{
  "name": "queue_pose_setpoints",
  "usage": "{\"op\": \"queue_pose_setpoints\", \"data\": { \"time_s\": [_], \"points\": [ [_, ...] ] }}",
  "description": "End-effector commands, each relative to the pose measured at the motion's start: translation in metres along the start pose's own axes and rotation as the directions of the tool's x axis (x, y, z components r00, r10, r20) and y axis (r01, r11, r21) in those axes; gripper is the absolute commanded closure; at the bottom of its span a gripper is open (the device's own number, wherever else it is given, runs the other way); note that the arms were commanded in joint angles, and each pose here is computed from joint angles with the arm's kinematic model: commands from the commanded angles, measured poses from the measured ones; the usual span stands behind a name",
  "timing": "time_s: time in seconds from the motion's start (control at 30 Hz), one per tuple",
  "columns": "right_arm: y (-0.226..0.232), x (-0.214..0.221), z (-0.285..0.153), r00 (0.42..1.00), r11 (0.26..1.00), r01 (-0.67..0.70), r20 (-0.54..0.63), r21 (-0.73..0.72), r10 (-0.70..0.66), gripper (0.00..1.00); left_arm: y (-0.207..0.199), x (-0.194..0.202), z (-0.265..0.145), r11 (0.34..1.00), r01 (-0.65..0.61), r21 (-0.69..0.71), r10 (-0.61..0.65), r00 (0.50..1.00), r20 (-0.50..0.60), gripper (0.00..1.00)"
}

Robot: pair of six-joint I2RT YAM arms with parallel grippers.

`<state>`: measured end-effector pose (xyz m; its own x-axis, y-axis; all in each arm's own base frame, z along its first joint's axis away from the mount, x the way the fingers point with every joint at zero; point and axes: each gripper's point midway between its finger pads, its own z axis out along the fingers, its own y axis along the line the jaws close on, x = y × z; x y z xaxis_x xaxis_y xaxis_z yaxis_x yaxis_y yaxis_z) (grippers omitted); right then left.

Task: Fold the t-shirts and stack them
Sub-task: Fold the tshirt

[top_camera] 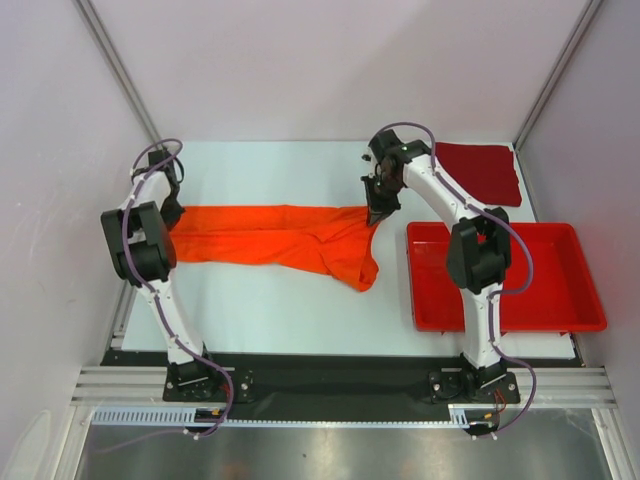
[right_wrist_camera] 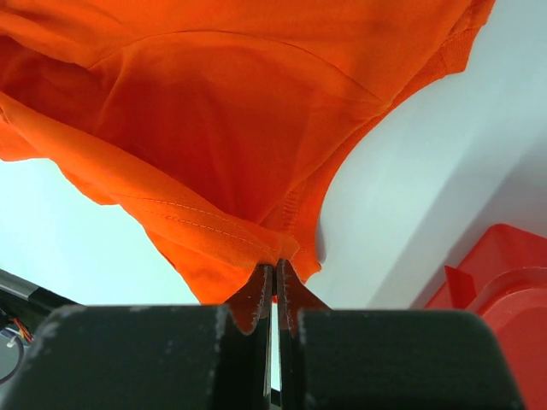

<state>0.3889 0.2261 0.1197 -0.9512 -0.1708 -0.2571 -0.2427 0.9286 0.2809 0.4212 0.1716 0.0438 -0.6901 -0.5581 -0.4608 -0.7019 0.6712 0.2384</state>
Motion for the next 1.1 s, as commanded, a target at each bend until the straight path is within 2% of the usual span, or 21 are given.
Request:
{"op": "queue_pose_setpoints", "data": {
  "time_s": [0.0, 0.3, 0.77, 0.9, 1.07],
  "points": [
    [-0.003, -0.007, -0.025, 0.998, 1.0, -0.009, 0.056, 0.012, 0.008, 1.0, -0.005, -0.012, -0.003, 1.0, -0.018, -0.002, 0.018, 0.999, 0.027, 1.0],
    [-0.003, -0.02, -0.024, 0.996, 0.998, -0.061, 0.068, -0.013, 0.062, 1.0, -0.01, -0.016, 0.002, 1.0, -0.012, -0.005, 0.012, 1.0, 0.029, 1.0],
    [-0.016, -0.026, 0.012, 0.997, 0.997, -0.081, 0.02, 0.0, 0.081, 1.0, -0.014, -0.012, 0.014, 1.0, -0.025, -0.007, 0.025, 0.999, 0.02, 0.99],
    [-0.02, -0.035, 0.022, 0.996, 0.996, -0.087, 0.036, -0.004, 0.087, 1.0, -0.019, -0.012, 0.015, 1.0, -0.009, 0.015, 0.009, 1.0, 0.019, 0.97],
    [-0.023, -0.045, 0.031, 0.994, 0.995, -0.097, 0.047, -0.01, 0.098, 0.98, -0.022, -0.013, 0.016, 1.0, -0.003, 0.024, 0.003, 1.0, 0.022, 0.89]
  ]
}}
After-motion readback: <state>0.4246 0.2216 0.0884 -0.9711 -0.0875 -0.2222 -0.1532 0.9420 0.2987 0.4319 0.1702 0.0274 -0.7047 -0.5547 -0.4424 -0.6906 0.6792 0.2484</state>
